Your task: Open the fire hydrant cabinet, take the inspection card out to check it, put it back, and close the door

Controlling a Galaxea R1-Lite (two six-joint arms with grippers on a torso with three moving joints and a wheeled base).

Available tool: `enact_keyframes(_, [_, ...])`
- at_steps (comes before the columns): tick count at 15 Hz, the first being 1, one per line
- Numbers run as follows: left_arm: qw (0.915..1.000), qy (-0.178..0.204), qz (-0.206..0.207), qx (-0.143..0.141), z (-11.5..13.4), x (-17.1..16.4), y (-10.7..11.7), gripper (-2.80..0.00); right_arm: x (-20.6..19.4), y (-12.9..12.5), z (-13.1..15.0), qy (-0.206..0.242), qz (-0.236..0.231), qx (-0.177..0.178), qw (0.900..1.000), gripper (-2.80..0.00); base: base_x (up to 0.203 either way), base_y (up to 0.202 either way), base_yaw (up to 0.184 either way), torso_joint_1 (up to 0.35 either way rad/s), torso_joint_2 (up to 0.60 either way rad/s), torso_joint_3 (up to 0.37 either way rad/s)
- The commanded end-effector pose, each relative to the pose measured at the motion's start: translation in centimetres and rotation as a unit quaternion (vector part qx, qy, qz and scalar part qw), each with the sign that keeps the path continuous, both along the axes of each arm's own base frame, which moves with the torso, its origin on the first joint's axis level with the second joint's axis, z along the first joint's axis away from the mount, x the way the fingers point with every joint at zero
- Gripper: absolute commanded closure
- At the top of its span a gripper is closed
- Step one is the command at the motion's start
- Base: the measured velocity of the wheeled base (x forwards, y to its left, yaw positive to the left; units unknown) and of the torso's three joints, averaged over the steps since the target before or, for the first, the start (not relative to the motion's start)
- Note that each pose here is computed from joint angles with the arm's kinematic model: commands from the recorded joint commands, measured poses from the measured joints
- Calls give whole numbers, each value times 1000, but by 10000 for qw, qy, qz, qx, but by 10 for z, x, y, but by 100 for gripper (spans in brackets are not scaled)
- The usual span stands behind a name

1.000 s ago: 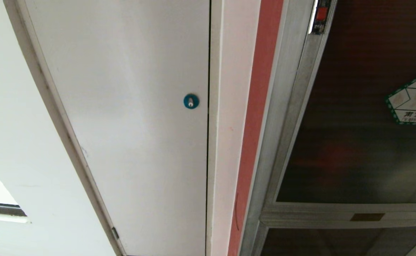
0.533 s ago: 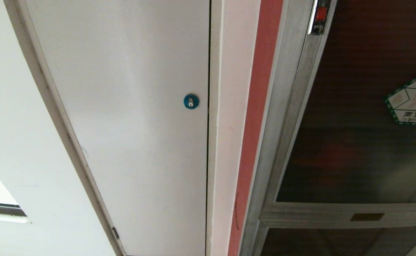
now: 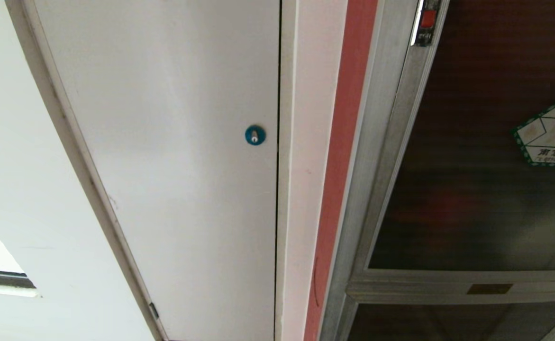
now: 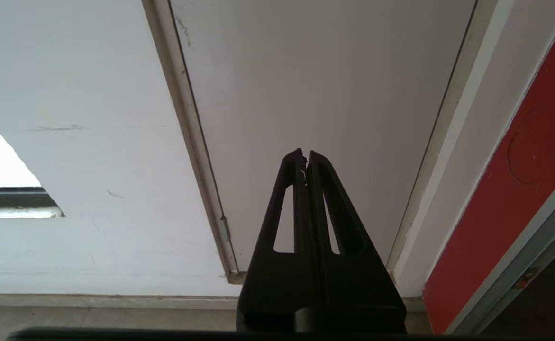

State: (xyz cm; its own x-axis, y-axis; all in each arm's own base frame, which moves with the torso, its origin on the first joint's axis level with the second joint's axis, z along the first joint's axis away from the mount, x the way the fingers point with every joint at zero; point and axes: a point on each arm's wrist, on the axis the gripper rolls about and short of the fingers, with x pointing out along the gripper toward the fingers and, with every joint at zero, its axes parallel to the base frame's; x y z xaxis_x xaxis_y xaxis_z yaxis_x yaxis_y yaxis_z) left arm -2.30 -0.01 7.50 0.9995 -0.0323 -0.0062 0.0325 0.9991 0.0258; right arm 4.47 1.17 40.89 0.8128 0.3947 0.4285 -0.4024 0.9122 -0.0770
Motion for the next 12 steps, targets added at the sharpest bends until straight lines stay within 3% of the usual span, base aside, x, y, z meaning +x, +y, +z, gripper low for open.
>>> enact_keyframes(1, [10000, 0, -7, 1, 0, 0, 0, 0, -49, -5, -12, -423, -117, 34, 9990, 0, 0, 0, 0, 0, 0, 0])
enact_keyframes(6, [10000, 0, 1, 1, 0, 0, 0, 0, -129, -5, -80, -408, -658, 68, 9970, 0, 0, 0, 0, 0, 0, 0])
enact_keyframes(12, [10000, 0, 1, 1, 0, 0, 0, 0, -149, -4, -167, 134, -620, 0, 9980, 0, 0, 0, 0, 0, 0, 0])
